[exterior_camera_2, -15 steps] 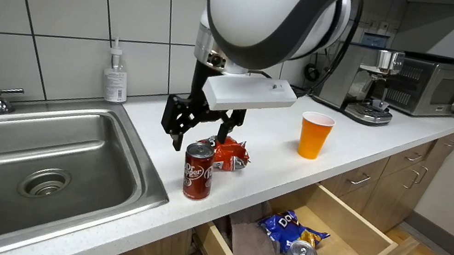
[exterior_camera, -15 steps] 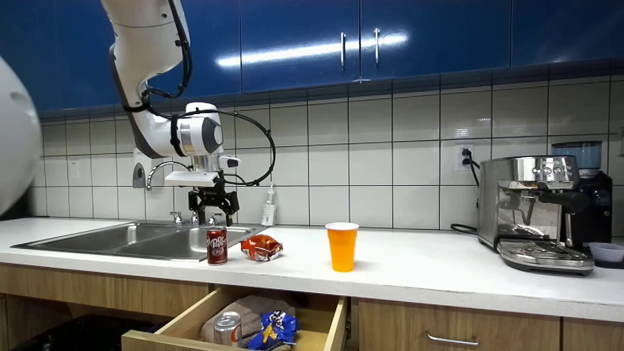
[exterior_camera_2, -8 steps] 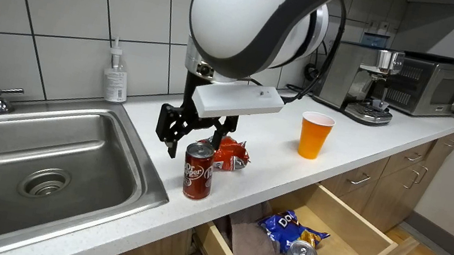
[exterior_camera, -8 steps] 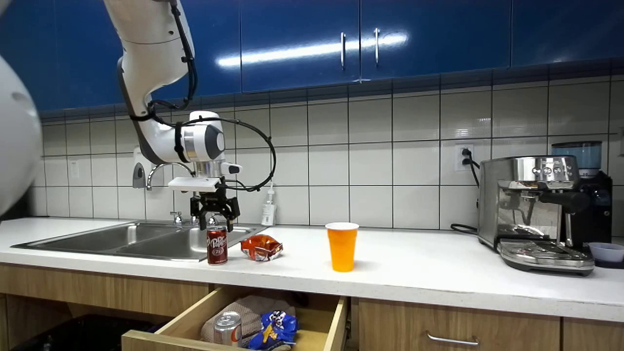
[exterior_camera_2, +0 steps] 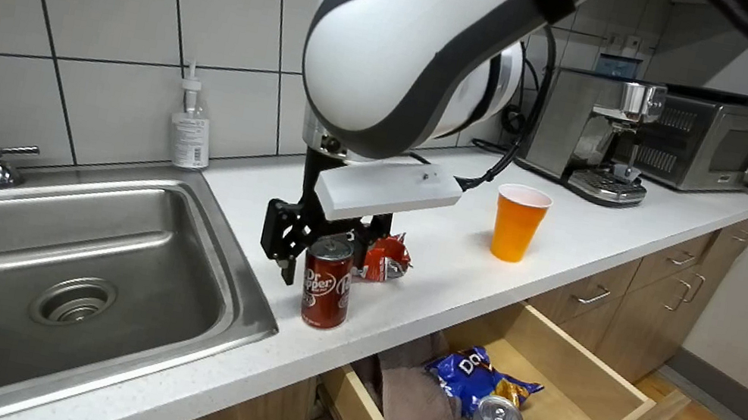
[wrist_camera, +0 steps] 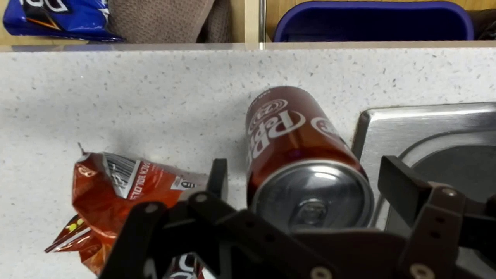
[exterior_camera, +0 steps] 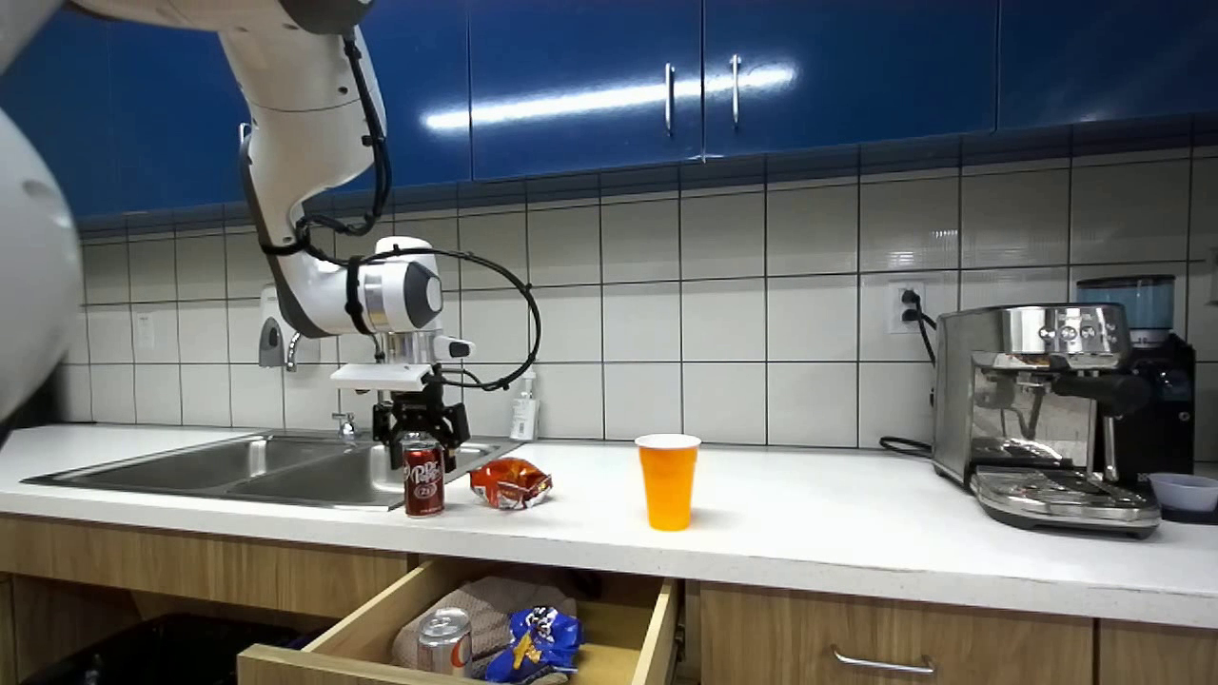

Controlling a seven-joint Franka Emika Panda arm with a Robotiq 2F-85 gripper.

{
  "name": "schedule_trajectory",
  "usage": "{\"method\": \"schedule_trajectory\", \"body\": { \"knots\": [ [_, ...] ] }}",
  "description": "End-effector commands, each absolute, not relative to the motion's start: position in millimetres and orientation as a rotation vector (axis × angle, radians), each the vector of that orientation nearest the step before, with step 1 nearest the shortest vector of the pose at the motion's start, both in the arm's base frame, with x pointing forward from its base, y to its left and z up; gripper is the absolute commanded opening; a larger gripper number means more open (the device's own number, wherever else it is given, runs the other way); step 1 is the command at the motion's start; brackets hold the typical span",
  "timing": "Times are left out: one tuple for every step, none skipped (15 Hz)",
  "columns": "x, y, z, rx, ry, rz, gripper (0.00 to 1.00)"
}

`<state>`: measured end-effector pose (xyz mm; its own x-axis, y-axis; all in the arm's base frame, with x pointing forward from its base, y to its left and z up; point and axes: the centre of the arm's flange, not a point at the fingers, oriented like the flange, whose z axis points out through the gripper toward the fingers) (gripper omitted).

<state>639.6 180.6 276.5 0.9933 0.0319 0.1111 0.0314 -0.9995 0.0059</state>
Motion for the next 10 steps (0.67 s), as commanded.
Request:
{"method": "schedule_trajectory", "body": {
  "knots": [
    [647.6, 179.3, 276.8, 3.132, 0.067, 0.121, 1.00],
    [647.6, 178.5, 276.3, 3.129, 0.065, 0.116, 1.00],
    [647.4, 178.0, 276.1, 3.128, 0.065, 0.112, 1.00],
    [646.9, 177.7, 275.9, 3.123, 0.067, 0.109, 1.00],
    [646.7, 177.7, 275.8, 3.120, 0.070, 0.110, 1.00],
    [646.5, 177.6, 275.8, 3.123, 0.070, 0.110, 0.75],
    [646.1, 177.5, 276.1, 3.124, 0.073, 0.115, 0.74],
    [645.9, 177.7, 276.2, 3.123, 0.076, 0.117, 0.65],
    [645.5, 177.8, 276.3, 3.123, 0.080, 0.119, 0.58],
    [645.3, 177.9, 276.2, 3.122, 0.083, 0.122, 0.49]
  ]
}}
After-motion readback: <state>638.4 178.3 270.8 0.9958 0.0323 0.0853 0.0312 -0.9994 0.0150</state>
